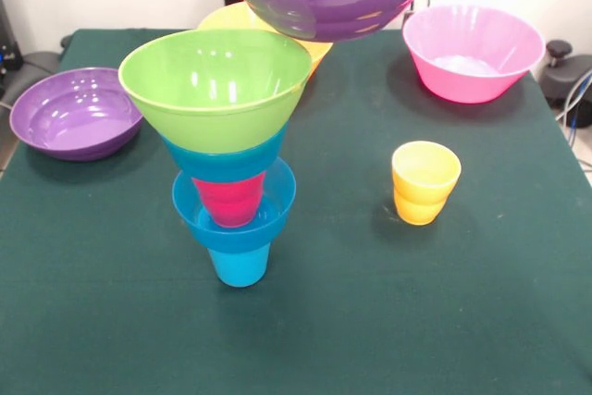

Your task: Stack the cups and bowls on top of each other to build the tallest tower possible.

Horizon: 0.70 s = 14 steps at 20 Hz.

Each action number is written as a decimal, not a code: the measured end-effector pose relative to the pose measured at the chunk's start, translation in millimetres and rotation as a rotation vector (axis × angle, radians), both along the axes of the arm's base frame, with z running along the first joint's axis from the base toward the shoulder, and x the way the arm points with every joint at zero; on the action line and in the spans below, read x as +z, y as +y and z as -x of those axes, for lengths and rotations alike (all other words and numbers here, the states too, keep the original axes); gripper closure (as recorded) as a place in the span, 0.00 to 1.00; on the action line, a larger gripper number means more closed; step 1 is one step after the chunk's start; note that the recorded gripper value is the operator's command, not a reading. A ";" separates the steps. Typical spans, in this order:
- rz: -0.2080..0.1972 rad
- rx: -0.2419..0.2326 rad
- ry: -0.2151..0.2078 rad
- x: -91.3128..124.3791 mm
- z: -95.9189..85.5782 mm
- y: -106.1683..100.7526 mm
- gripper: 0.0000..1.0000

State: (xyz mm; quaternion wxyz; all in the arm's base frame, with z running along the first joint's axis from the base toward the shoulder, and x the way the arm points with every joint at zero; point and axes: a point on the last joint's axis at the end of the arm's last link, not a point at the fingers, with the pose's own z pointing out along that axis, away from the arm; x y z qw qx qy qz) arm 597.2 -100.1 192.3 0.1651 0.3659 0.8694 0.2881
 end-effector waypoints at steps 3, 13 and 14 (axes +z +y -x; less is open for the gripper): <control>-0.001 0.014 -0.001 -4.4 2.7 2.4 1.00; -0.004 0.041 0.007 -11.7 8.5 5.8 1.00; -0.004 0.044 0.010 -12.0 9.4 5.6 1.00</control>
